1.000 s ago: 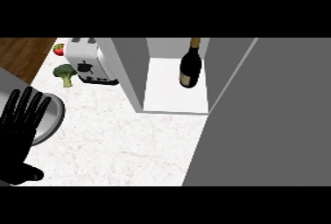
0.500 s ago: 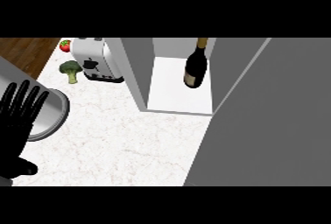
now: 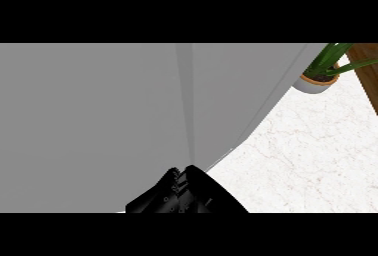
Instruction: Pick up the wine, place it into the cabinet and close the cabinet
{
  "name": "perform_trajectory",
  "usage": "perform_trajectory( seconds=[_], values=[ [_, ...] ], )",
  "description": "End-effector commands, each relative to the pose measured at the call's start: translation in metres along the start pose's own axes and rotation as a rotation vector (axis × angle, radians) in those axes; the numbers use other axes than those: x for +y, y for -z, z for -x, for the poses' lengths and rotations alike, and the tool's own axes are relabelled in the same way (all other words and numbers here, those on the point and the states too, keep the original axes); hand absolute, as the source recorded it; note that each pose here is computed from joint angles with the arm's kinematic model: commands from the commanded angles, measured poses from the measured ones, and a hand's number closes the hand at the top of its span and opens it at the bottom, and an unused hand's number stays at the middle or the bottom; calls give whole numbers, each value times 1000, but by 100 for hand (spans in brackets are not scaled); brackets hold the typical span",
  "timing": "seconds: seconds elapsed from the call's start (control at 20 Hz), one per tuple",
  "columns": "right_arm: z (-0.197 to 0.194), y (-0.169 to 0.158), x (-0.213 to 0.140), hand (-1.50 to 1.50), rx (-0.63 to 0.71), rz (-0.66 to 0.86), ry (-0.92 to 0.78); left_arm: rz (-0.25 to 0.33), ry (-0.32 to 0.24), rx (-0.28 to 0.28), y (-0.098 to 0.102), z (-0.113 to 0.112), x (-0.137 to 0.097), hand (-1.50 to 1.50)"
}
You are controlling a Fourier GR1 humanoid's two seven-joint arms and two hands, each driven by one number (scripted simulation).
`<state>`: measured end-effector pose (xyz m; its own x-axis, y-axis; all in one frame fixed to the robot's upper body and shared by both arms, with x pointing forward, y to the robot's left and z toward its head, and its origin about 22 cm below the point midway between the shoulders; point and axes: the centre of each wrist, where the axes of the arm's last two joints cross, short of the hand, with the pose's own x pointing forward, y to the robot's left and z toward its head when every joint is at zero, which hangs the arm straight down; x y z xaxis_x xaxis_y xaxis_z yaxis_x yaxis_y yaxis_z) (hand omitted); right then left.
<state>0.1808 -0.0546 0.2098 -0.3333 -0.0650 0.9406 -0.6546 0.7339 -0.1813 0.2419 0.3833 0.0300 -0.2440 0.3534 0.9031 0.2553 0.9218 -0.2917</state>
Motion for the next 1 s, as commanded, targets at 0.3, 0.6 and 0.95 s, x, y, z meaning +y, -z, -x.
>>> perform_trajectory(
  seconds=[0.3, 0.6, 0.95],
  values=[
    [-7, 117, -4, 150, 40, 75, 31, -27, 17, -10, -9, -7, 16, -150],
    [20, 125, -45, 150, 96, 84, 118, -28, 4, -15, -30, -12, 39, -150],
    [68, 128, -55, 150, 144, 174, 124, -45, 40, -16, -17, 5, 21, -150]
  ],
)
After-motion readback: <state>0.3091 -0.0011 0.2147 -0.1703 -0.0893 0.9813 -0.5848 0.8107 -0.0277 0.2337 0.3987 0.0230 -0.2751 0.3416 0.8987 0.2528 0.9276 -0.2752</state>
